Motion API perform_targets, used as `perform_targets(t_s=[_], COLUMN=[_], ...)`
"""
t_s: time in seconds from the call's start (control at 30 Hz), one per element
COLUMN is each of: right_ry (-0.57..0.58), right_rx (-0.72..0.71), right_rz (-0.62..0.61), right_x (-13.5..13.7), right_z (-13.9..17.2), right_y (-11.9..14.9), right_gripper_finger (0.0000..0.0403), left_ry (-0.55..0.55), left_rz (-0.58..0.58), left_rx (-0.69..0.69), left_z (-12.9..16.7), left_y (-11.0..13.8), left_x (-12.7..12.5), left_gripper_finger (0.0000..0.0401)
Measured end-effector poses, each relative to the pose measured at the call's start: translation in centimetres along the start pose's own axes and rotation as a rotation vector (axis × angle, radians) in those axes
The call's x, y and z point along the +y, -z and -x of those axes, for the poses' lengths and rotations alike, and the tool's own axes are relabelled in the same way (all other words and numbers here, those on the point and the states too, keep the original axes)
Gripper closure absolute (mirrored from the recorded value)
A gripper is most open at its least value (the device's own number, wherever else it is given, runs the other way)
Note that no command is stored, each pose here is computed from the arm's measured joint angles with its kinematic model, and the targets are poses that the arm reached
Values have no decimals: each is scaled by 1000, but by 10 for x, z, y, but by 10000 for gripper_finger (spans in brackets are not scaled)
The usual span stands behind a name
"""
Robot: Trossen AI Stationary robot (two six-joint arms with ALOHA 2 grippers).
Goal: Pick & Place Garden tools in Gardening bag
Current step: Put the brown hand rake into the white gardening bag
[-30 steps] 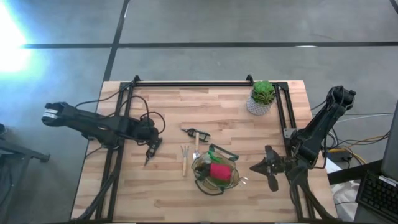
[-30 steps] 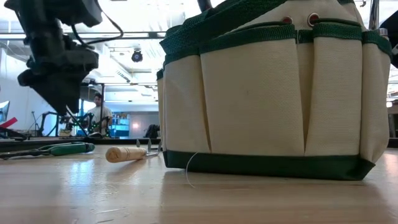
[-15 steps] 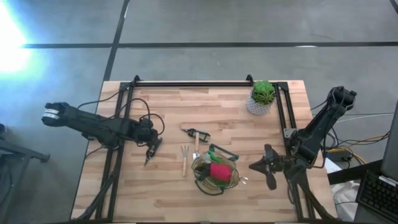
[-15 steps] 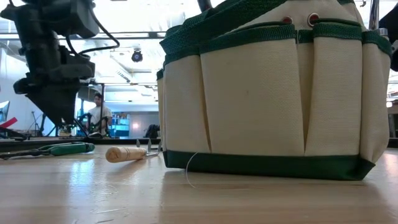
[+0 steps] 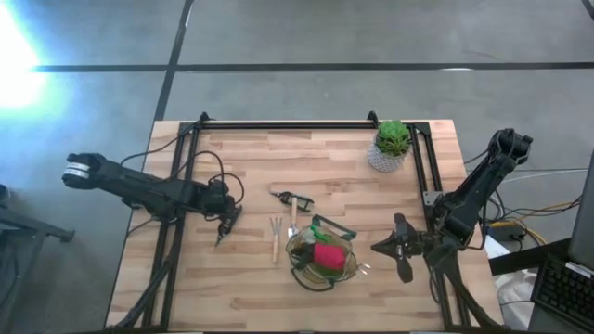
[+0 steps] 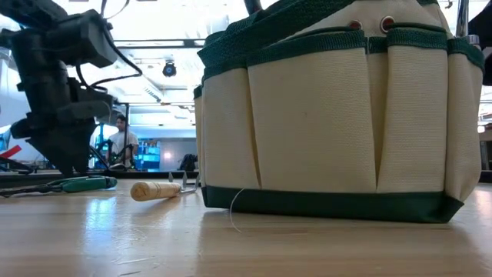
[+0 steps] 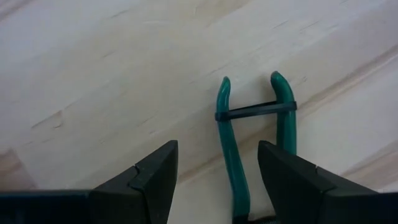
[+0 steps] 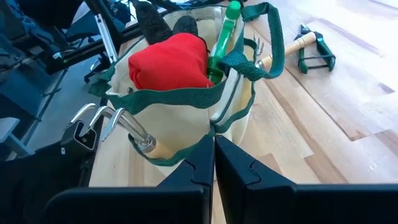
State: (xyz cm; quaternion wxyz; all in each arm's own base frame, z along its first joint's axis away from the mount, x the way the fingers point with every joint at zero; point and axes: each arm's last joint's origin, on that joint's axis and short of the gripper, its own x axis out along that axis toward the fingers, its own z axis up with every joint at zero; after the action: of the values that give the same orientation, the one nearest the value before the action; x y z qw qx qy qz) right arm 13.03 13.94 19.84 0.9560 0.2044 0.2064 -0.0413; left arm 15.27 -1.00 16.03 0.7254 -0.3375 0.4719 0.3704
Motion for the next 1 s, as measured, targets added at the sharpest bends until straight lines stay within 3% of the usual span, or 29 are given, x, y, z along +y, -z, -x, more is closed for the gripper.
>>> perform_targets(t_s=[0.23,0.4,0.5,0.7,0.87,1.0], right_ry=[5,4,4,5,5,5], right_rx=[-8,-9,-9,-9,-8,-8], right_rz=[5,10,10,10,10,18], right_x=[-1,-1,-1,-1,-1,-1], right_z=[0,0,0,0,0,0], right_y=[-3,-3,-3,-3,-3,-3], right_gripper_finger=[394,394,394,394,394,394], left_ry=[10,82,191,539,618,591], left_rz=[-18,-66,-64,-5,-32,-64], left_rx=[11,-13,-60,-94,-84,-36], left_z=[-3,12,20,30,27,22], left_y=[2,-8,-16,-24,-16,-8], left_x=[1,-12,-26,-55,-73,-87], left_gripper_finger=[179,179,179,179,179,179])
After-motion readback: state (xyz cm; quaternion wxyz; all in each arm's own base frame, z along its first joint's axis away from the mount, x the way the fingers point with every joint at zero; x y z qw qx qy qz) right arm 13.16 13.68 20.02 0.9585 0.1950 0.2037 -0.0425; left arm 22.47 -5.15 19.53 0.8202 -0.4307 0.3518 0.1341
